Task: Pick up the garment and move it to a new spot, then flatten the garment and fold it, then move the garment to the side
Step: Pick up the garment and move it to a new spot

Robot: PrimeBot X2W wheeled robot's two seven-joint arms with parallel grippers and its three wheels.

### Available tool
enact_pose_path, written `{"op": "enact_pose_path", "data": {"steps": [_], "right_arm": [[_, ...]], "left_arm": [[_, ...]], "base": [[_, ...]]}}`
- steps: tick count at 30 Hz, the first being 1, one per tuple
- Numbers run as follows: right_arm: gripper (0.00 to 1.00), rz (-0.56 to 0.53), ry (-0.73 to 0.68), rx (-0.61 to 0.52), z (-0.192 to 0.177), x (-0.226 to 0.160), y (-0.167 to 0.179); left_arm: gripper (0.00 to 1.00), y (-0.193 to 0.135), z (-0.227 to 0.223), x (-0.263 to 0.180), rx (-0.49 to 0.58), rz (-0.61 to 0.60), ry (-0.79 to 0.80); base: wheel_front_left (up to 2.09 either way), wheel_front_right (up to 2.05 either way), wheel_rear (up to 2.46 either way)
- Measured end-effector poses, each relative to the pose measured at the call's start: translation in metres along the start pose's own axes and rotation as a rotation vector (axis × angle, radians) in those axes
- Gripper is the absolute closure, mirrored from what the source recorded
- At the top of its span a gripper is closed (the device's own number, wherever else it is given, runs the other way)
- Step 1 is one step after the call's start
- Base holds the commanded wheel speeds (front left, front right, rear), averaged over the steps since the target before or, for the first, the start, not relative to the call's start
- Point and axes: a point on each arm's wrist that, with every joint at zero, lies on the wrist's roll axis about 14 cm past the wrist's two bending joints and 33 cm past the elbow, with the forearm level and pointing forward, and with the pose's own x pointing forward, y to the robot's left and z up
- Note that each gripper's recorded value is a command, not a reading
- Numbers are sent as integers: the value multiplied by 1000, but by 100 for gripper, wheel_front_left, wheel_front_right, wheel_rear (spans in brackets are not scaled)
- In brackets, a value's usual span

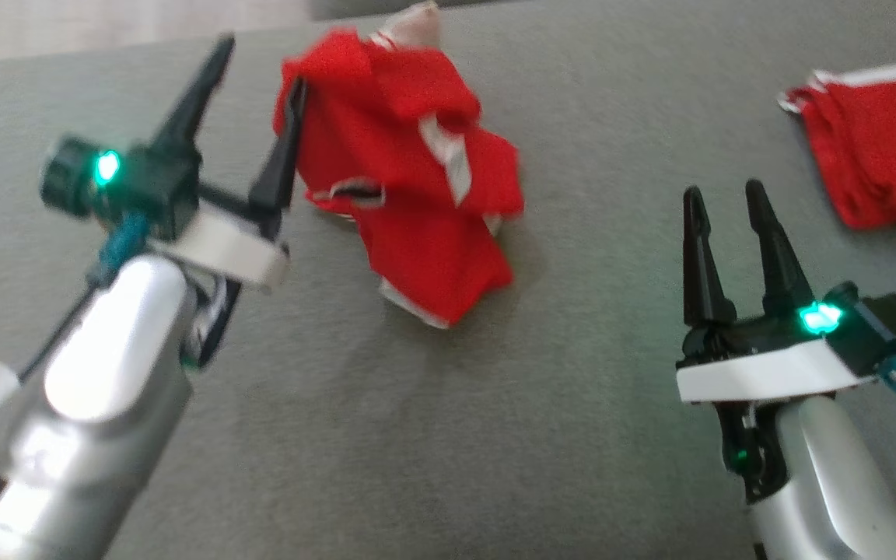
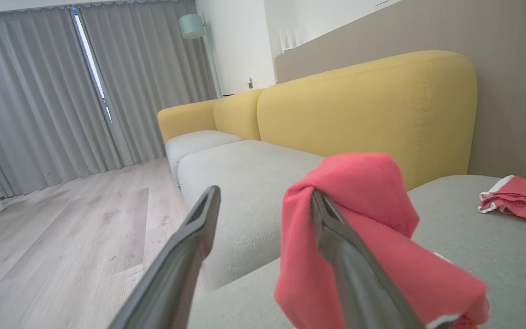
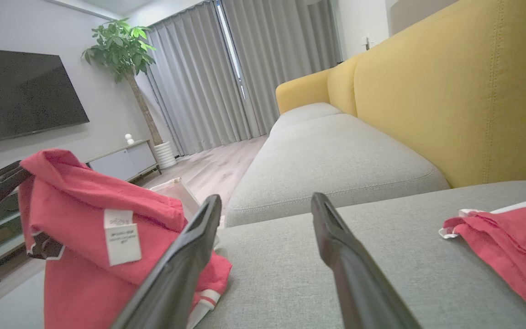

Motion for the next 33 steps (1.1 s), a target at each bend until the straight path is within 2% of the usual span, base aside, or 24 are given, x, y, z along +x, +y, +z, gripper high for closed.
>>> {"op": "enact_pose_path", "data": {"steps": [5,9,13,19,22,30,33], "right_arm": [[0,54,16,6,-5,1,21],[0,103,13,13,-4,1,39],[0,140,0,16,2,0,53],[0,136,-10,32,7,-5,53],[0,131,-18,28,11,-9,51],[0,126,41,34,-7,-29,53],[0,135,41,34,-7,-30,56]], "left_arm": [[0,11,-9,-48,-18,73,46],[0,8,-10,-75,-34,91,60],[0,4,3,-82,-27,89,28],[0,2,18,-78,-14,98,-15],[0,6,22,-85,-47,149,-36],[0,5,-29,-145,-150,319,85],[0,2,-25,-156,-177,359,65]], "base": [[0,0,0],[0,0,0],[0,0,0],[0,0,0],[0,0,0],[0,0,0],[0,0,0]]}}
